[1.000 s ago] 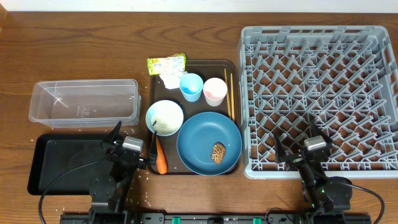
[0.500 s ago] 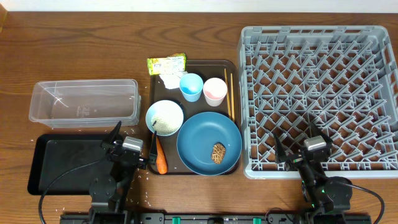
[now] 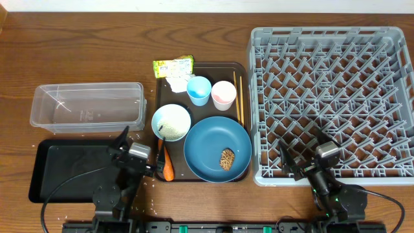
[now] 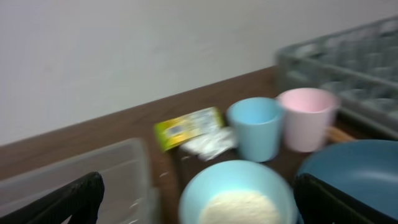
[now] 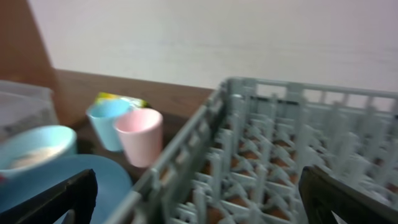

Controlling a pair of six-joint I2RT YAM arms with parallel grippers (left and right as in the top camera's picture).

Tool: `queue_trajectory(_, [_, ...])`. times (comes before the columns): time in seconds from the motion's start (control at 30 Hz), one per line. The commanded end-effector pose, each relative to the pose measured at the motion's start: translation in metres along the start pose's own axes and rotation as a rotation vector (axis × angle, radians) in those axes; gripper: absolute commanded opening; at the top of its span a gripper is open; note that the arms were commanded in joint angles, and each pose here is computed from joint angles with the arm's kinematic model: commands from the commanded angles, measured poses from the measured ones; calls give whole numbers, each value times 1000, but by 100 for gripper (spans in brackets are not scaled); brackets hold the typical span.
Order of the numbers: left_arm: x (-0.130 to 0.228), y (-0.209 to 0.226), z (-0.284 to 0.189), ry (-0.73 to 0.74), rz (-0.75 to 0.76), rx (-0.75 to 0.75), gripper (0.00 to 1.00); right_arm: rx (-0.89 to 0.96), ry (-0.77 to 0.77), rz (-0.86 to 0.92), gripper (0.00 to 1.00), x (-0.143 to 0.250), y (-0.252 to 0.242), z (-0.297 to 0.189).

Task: Sort waste into correct bins and load items into the dishwasher rack
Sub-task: 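Reach the left gripper to the blue cup and grasp it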

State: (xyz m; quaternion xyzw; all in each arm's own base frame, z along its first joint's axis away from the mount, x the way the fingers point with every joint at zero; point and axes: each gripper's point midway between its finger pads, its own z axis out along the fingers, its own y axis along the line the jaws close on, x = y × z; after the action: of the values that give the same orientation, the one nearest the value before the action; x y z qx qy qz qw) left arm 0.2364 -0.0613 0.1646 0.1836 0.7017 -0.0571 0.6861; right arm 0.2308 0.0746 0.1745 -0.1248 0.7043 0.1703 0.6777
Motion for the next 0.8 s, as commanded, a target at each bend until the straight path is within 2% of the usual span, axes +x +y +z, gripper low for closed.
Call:
queue_trajectory(0.0, [-19,-36,-4,-85,-76,220,98,-68,-77,54,99,-46,15,-10])
queue_trajectory(0.13, [-54,-32,-12,-136,-245,228,98,-69,-79,53,99,-87,23,-23])
queue_trajectory(0.33, [-116,-25,-29,-138,-264,228,98,-84,70,120,99,-125,29,-20])
queue_trajectory(0.47, [-140,-21,-29,3,-323,233,98,-109,224,195,99,-141,29,-1])
queue_trajectory(0.53, [-143,-19,-23,119,-370,236,98,-130,299,234,99,-146,30,9])
queue_trajectory(0.67, [-128,-19,-10,373,-473,248,98,-177,399,296,99,-151,32,28])
queue_trajectory(0.77, [-116,-19,-1,500,-523,249,98,-244,449,340,99,-144,38,39])
